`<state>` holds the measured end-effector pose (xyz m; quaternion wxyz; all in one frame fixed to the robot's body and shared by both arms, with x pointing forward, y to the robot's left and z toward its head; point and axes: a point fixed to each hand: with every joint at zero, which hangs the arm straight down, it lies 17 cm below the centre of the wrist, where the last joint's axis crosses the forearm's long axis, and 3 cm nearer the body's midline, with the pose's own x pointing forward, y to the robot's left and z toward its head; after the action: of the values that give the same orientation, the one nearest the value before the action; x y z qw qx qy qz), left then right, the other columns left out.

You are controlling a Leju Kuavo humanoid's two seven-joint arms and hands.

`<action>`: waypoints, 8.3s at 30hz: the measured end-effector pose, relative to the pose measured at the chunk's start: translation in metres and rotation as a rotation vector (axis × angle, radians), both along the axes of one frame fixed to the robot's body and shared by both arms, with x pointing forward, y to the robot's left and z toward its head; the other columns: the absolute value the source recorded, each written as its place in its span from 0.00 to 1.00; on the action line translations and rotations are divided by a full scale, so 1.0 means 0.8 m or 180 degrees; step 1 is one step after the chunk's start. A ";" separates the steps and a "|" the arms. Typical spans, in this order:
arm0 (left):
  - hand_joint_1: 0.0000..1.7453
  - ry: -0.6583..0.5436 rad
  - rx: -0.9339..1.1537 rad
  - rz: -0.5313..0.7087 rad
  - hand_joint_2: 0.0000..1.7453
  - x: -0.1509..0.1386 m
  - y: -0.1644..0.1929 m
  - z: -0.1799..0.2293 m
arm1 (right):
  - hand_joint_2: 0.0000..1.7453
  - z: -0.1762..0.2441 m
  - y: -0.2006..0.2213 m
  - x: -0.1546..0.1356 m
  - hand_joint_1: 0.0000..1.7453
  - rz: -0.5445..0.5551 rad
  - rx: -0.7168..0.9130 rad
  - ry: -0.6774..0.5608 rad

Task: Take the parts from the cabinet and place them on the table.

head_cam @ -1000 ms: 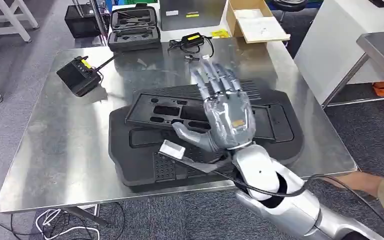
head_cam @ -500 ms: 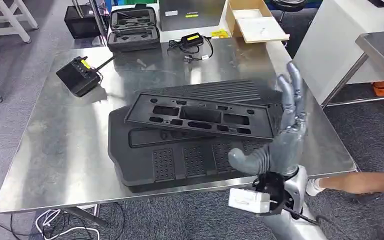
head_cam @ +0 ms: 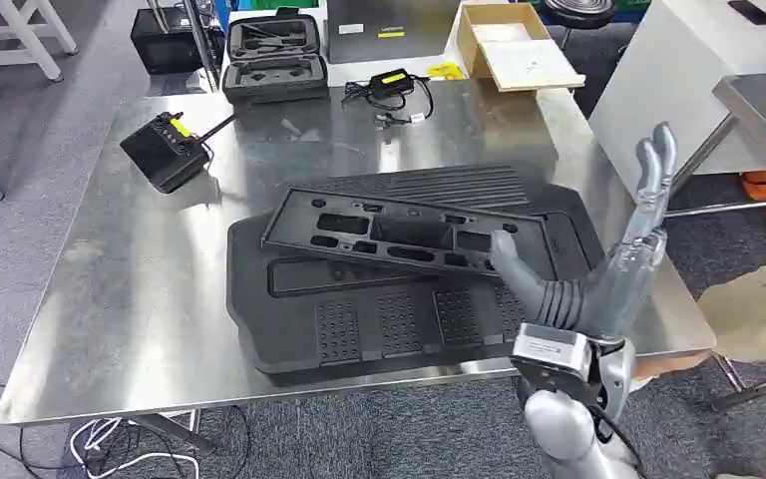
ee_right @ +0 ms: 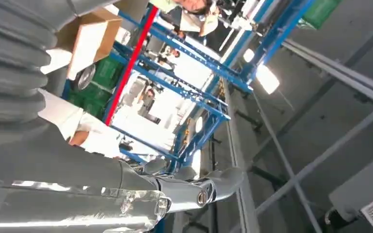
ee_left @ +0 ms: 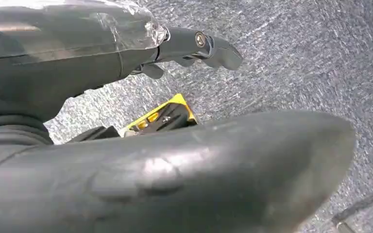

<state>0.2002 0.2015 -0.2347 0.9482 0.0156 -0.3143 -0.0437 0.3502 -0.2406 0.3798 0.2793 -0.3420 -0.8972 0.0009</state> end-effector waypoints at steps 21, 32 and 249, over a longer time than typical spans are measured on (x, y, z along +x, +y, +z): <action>0.00 -0.0005 -0.0020 -0.0010 0.00 -0.002 -0.004 0.000 | 1.00 -0.029 -0.016 0.021 0.00 -0.0149 0.0162 0.0406; 0.00 -0.0044 -0.0032 -0.0016 0.00 0.002 -0.006 0.002 | 1.00 -0.033 -0.019 0.024 0.00 -0.0162 0.0154 0.0454; 0.00 0.0124 -0.0121 0.0118 0.00 -0.014 -0.026 -0.002 | 1.00 -0.081 -0.050 0.008 0.00 -0.0398 0.0087 0.0690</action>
<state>0.1891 0.1805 -0.2363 0.9549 0.0026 -0.2963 -0.0205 0.3566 -0.2802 0.3148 0.3788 -0.3913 -0.8386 0.0082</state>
